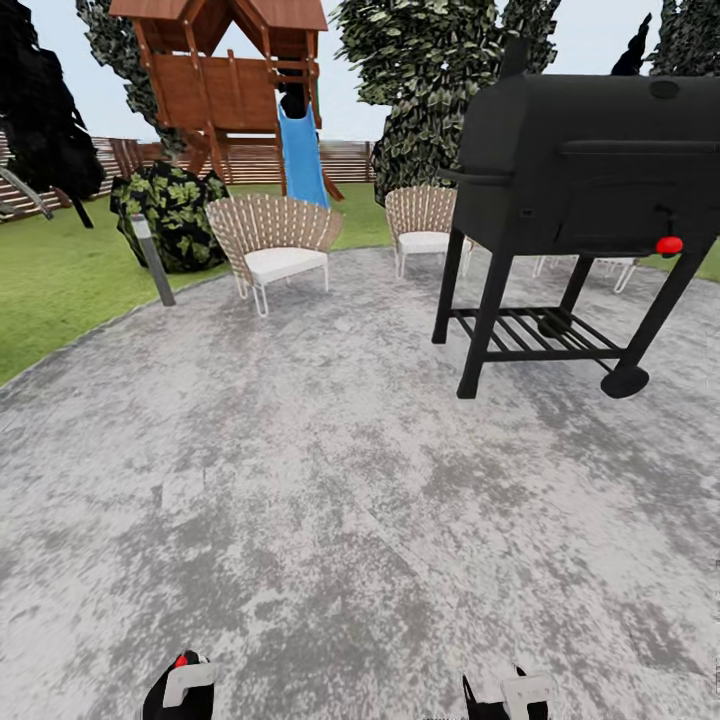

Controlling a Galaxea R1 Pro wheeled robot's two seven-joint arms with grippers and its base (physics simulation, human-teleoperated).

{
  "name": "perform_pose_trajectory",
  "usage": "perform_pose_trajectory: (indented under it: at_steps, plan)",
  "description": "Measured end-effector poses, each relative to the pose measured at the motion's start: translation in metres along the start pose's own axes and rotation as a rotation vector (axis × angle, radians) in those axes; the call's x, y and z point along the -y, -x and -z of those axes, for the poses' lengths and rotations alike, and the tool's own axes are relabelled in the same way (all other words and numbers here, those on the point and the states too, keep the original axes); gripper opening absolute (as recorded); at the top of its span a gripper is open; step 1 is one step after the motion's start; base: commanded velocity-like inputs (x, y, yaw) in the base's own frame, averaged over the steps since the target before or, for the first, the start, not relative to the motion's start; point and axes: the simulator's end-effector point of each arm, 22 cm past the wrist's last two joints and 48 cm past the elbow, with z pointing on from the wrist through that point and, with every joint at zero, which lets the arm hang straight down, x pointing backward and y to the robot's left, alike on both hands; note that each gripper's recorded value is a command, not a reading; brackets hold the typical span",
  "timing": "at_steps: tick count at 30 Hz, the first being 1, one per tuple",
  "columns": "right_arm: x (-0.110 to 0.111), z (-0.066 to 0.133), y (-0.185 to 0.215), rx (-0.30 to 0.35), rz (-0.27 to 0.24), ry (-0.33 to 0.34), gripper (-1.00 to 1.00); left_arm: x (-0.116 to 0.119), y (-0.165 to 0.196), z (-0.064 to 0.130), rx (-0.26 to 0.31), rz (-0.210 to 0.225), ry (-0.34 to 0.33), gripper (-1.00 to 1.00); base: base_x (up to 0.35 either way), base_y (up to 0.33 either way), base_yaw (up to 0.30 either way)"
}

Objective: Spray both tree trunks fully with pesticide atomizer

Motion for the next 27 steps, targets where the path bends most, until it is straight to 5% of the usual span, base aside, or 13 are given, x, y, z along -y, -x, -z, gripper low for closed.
perform_pose_trajectory:
  at_steps: [27]
  plan:
    - [0.0000, 0.0000, 0.0002, 0.000, 0.000, 0.000, 1.00, -0.0002, -0.0003, 0.0001, -0.001, 0.001, 0.000, -1.00, 0.000, 0.000, -0.261]
